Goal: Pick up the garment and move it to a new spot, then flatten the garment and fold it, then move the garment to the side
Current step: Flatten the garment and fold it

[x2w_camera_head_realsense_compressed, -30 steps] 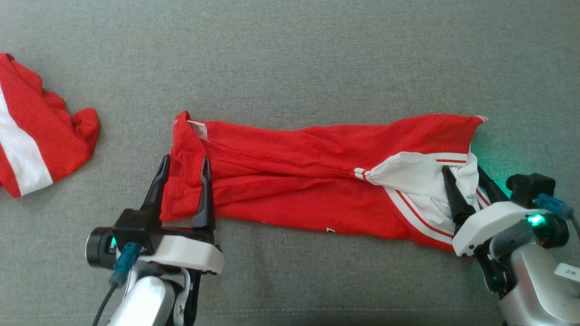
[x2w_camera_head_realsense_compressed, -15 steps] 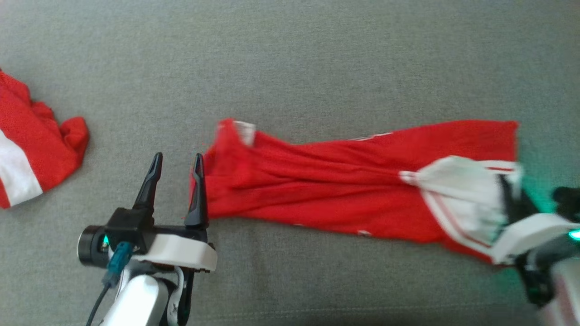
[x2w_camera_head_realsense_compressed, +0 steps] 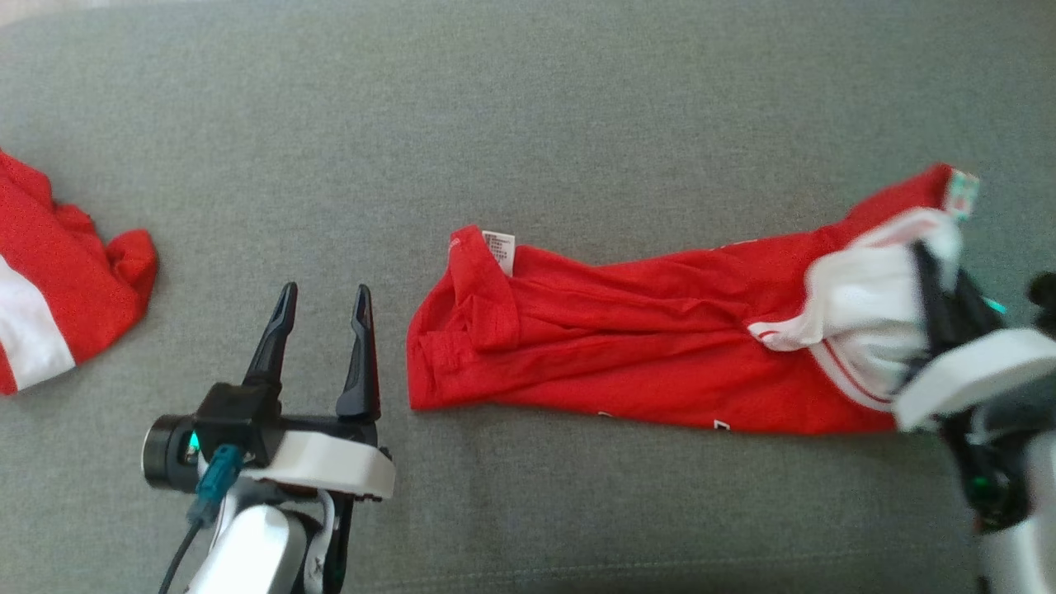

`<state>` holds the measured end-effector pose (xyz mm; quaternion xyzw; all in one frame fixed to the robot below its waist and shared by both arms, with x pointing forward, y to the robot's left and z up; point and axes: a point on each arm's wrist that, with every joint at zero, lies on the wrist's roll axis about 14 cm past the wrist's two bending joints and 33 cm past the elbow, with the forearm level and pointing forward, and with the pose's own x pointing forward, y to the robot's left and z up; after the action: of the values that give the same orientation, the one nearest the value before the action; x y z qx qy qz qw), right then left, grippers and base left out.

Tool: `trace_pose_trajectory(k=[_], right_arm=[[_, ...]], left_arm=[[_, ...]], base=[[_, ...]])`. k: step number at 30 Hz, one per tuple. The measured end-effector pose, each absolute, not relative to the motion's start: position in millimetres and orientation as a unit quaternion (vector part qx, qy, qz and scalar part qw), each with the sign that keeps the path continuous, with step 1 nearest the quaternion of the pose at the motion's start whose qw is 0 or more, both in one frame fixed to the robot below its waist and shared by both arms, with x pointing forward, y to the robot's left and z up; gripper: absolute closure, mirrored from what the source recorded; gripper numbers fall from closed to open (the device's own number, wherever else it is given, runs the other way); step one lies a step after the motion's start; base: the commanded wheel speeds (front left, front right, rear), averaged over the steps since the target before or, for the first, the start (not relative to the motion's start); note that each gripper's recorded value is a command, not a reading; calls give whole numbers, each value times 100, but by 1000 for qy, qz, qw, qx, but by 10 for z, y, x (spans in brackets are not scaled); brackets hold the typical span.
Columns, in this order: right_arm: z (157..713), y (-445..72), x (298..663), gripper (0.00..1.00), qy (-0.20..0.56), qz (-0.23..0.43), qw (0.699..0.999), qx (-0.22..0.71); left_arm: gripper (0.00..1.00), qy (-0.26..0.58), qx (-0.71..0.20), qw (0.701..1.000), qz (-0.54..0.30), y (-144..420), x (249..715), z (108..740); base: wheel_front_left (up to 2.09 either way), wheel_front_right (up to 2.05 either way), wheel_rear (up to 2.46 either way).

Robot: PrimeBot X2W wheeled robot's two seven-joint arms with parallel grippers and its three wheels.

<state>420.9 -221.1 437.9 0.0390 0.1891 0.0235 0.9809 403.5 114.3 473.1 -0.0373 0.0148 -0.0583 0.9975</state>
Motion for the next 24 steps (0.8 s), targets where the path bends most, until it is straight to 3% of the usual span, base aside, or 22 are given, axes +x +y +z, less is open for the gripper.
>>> trace_pose_trajectory(k=[7,16,23,24], right_arm=[[4849,-1028,4148,100,169,170,959,149],[4792,258,3855,100,204,341,888,232],[4558,684,3847,100,220,387,865,229],[4529,708,3864,62,223,388,863,232]], left_arm=[[0,8,-39,997,-60,1141,4009,4786],[0,12,-45,998,-52,1180,3938,4774],[0,27,-46,998,-35,1271,3868,4688],[0,29,-44,998,-33,1282,3866,4675]], base=[[0,0,0],[0,0,0],[0,0,0],[0,0,0]])
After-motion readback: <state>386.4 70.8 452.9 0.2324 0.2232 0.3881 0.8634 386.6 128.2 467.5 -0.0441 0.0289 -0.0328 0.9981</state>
